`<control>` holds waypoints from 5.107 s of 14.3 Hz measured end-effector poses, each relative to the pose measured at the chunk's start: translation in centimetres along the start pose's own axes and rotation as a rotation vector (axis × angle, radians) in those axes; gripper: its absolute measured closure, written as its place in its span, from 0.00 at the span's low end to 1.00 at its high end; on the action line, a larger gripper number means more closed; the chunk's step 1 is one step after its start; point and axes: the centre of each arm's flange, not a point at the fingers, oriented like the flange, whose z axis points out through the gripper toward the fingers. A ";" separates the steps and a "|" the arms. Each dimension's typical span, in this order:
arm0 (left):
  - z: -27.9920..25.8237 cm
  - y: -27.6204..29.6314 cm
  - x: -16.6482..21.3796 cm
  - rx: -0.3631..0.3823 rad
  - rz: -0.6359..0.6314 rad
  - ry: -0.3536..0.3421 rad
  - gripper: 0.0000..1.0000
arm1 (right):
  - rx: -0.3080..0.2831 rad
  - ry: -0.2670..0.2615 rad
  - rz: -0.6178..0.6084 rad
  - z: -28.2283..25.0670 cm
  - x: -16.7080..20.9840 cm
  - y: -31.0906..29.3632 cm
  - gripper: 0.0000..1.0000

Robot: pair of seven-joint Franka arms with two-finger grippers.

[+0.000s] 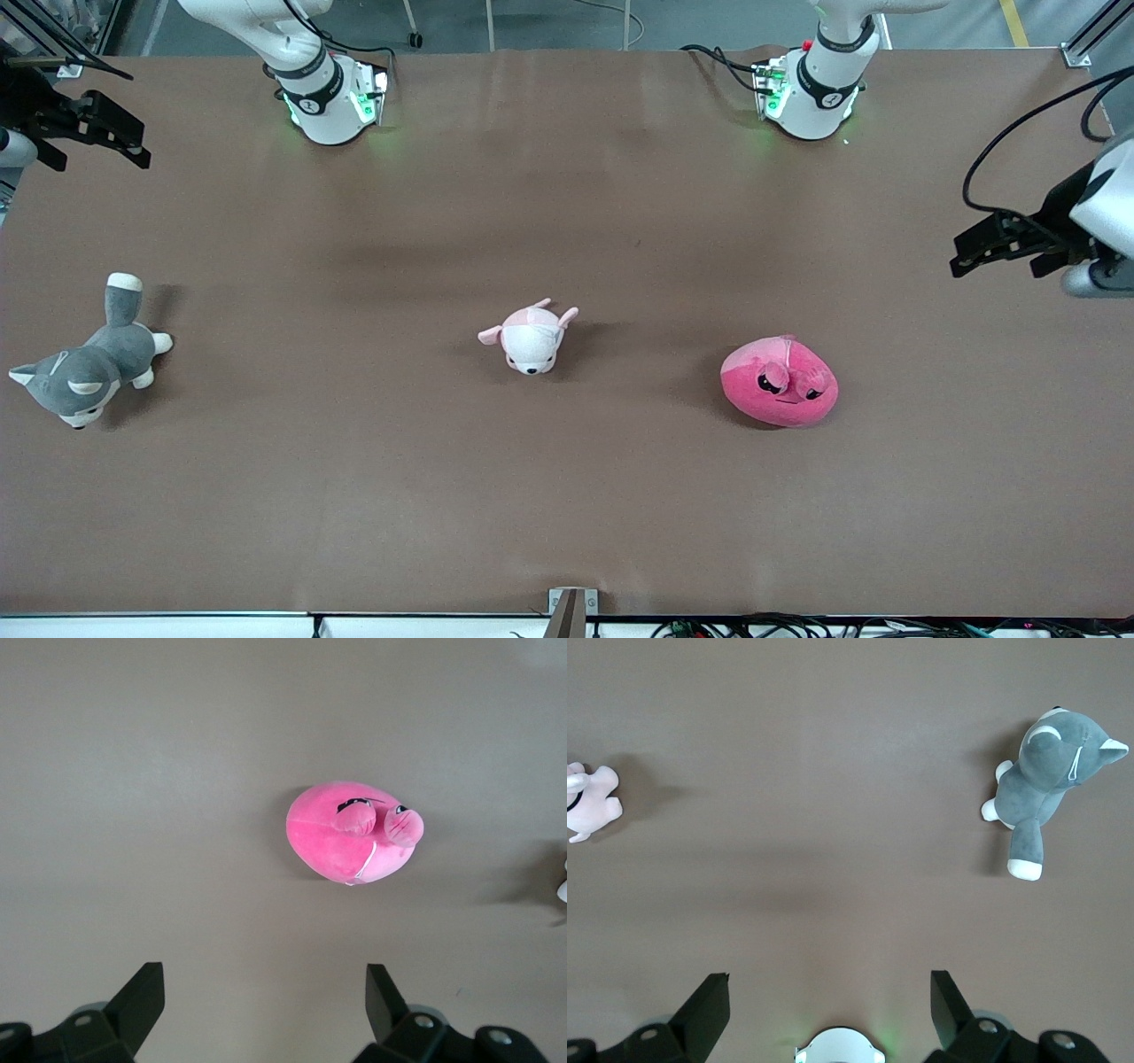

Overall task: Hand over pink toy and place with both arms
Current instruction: 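Reach the left gripper toward the hot-pink plush toy, then lower the left gripper onto the pink toy and close on it, then lift the pink toy with the left gripper while the right gripper approaches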

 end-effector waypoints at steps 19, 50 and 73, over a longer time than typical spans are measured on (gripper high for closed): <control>20.9 4.8 8.5 -0.103 -0.025 -0.118 0.07 | 0.010 0.012 -0.001 -0.1 0.1 -0.1 0.00; 27.7 8.1 9.4 -0.147 -0.015 -0.169 0.88 | 0.014 0.052 0.024 -1.8 0.6 0.7 0.00; 5.9 45.3 -2.6 -0.721 -0.300 0.107 0.88 | 0.058 -0.041 0.102 2.9 5.4 5.0 0.00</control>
